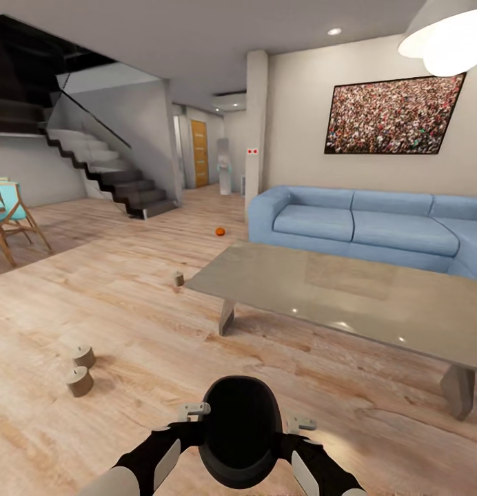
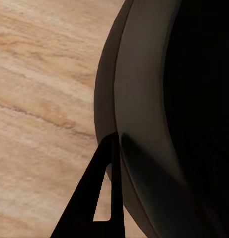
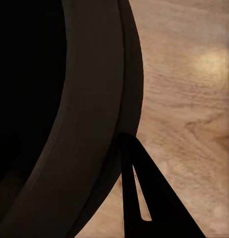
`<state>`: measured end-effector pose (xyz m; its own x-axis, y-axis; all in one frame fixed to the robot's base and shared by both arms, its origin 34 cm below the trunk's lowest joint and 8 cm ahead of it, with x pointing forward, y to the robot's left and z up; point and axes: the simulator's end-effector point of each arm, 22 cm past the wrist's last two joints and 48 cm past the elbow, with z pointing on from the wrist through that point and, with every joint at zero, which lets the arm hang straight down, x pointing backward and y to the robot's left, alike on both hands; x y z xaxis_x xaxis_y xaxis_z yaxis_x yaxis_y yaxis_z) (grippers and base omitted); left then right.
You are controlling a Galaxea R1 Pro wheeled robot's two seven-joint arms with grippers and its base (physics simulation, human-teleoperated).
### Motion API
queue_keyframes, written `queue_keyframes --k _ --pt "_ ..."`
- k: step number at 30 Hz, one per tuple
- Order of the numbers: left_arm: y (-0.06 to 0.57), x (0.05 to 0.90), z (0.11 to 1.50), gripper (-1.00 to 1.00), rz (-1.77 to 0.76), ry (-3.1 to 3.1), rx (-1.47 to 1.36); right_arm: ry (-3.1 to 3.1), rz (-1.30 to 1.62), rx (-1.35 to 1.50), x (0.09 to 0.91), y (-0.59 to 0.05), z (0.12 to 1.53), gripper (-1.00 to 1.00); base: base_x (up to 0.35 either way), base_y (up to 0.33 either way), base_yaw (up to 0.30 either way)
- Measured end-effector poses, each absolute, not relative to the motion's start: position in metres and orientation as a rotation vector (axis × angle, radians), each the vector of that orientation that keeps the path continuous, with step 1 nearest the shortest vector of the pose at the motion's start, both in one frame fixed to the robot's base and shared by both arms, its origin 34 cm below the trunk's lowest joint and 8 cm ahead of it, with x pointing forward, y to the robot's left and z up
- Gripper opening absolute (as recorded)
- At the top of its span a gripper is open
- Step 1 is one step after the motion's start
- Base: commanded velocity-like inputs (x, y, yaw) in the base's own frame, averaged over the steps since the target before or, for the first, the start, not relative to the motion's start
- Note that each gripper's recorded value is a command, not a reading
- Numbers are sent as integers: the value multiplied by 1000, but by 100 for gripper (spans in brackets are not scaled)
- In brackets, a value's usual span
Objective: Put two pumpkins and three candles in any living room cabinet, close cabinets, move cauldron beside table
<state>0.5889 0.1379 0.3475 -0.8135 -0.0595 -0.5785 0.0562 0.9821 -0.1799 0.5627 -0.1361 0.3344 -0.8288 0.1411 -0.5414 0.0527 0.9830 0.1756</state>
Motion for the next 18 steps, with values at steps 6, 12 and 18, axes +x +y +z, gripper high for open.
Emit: queue_keyframes --k 6,12,18 --pt "138 588 344 -100 -251 2515 -3 2551 205 137 561 -136 332 -100 0 0 -225" --pt "138 586 341 -100 -251 2522 -4 2558 205 138 559 -136 329 -100 0 0 -225" --pt "138 585 338 -100 -252 2527 -5 2564 205 139 558 -136 326 -100 0 0 -225"
